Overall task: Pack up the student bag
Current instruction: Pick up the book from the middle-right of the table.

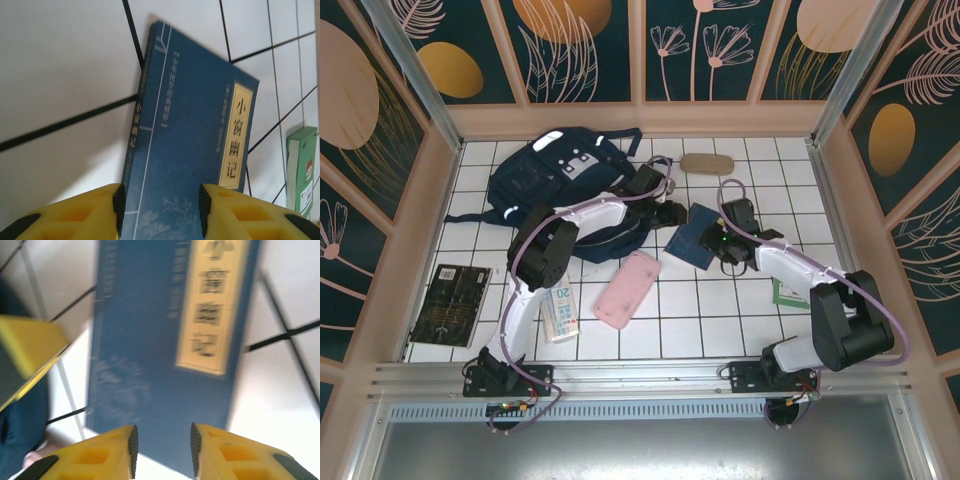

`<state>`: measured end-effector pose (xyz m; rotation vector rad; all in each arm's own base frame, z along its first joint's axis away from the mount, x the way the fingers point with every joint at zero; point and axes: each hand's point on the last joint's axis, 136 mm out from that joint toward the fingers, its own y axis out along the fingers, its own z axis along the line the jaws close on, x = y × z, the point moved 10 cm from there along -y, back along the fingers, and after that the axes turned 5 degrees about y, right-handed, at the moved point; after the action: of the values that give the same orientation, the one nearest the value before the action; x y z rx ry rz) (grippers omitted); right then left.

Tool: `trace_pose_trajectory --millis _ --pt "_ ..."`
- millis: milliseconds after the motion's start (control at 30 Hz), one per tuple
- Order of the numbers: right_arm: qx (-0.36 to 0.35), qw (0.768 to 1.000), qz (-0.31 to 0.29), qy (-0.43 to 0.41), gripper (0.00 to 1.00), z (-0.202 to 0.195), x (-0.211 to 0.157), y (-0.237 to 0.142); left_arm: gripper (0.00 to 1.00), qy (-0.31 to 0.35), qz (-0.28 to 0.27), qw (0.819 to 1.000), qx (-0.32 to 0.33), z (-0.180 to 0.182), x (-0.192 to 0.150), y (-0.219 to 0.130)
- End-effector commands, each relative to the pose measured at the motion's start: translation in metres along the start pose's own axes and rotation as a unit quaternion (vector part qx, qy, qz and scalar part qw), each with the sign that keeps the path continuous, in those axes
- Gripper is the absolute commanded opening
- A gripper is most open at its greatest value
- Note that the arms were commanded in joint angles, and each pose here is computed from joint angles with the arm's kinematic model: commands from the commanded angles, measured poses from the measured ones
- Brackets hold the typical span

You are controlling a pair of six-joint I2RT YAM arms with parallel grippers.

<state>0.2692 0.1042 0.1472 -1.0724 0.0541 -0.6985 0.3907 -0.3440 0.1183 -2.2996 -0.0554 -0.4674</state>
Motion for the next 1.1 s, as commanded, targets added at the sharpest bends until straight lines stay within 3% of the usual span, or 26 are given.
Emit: trace_pose_trajectory --millis 0,367,567,733,933,1067 --pt "-0.012 0.999 0.011 0.03 0.38 -0.019 -0.002 0.01 0.45 0.007 0.011 1.0 0.022 0.011 -0.006 0.005" --pt "-0.042 0.998 0.022 0.035 0.37 -0.023 0.005 0.044 0.45 0.012 0.046 0.998 0.046 0.025 -0.02 0.025" --pt "-0.015 0.999 0.038 0.034 0.33 -0.019 0.003 0.053 0.45 0.018 0.072 0.997 0.026 0.016 -0.029 0.035" --pt "0.03 0.999 0.039 0.017 0.32 -0.002 0.006 0.05 0.43 0.012 0.088 0.995 -0.041 -0.001 -0.032 0.035" --pt "0.033 0.999 0.038 0.017 0.32 0.002 0.008 0.05 0.4 0.006 0.062 0.988 -0.144 -0.03 -0.018 0.009" --pt "0.031 0.999 0.033 0.019 0.32 -0.001 0.008 0.046 0.39 -0.011 0.038 0.973 -0.227 -0.045 -0.009 -0.011"
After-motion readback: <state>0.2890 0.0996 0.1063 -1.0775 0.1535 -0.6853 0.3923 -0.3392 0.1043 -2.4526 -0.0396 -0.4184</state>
